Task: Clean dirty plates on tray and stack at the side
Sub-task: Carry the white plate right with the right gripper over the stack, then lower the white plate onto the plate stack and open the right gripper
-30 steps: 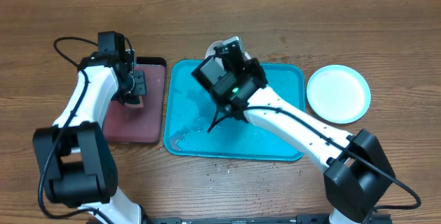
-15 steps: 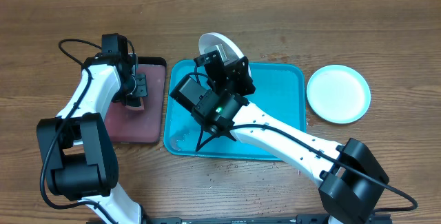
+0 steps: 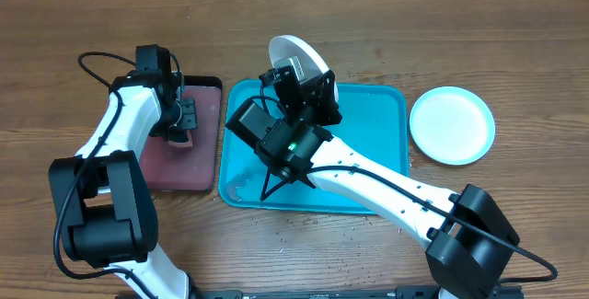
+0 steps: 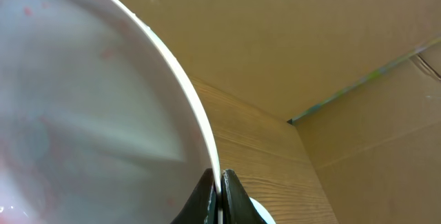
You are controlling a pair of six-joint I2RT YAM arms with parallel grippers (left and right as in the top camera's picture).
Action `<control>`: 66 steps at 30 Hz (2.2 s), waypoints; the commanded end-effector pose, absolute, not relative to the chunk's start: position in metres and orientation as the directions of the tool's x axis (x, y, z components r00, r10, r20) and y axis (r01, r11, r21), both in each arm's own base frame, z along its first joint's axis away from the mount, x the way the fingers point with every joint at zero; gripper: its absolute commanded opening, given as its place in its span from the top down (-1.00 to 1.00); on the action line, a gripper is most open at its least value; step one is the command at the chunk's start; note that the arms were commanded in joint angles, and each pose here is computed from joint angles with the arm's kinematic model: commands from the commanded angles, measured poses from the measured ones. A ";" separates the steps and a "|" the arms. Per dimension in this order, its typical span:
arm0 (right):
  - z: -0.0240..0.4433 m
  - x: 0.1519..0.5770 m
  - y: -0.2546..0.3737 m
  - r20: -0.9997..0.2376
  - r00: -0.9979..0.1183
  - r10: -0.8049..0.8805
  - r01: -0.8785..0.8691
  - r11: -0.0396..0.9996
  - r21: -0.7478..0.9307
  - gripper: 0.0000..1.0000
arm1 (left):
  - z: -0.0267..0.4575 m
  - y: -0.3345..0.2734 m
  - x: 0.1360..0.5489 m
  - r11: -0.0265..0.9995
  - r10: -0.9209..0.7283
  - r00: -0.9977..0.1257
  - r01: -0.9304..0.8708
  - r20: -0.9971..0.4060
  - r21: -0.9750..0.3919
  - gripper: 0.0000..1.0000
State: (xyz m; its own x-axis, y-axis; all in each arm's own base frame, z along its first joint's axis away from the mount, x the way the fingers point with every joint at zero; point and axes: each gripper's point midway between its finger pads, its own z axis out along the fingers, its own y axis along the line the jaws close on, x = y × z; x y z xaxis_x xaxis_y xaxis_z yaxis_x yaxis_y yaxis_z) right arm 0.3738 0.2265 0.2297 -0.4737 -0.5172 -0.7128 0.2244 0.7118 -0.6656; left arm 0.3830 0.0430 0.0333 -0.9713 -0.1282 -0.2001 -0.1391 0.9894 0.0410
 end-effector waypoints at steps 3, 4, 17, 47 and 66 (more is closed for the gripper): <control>0.246 0.382 0.220 -0.768 -0.467 -0.438 0.236 0.775 -0.586 0.93 | 0.031 0.046 0.383 0.990 -0.120 -0.974 -0.133 -0.194 0.056 0.92; 0.241 0.385 0.218 -0.773 -0.479 -0.416 0.223 0.794 -0.566 0.93 | 0.031 0.046 0.383 0.990 -0.120 -0.974 -0.133 -0.194 0.056 0.92; 0.144 0.404 0.122 -0.549 -0.778 0.306 0.398 0.916 -0.053 0.93 | 0.030 0.046 0.381 0.990 -0.120 -0.975 -0.132 -0.187 0.056 0.91; 0.069 0.306 -0.089 0.122 -0.508 0.853 0.862 0.502 0.078 0.93 | 0.030 0.046 0.381 0.990 -0.120 -0.975 -0.132 -0.187 0.056 0.92; 0.074 0.301 -0.013 0.229 -0.838 0.495 0.543 0.795 0.269 0.11 | 0.030 0.046 0.381 0.990 -0.120 -0.975 -0.132 -0.188 0.056 0.91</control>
State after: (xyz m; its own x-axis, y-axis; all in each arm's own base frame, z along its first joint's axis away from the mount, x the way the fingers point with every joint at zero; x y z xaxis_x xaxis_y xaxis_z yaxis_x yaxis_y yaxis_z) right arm 0.2982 -0.0382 0.0626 -0.7322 0.6297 0.2595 0.6781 0.7097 0.1912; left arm 0.3813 0.0429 0.0329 -0.9728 -0.1284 -0.1930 -0.1388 0.9894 0.0417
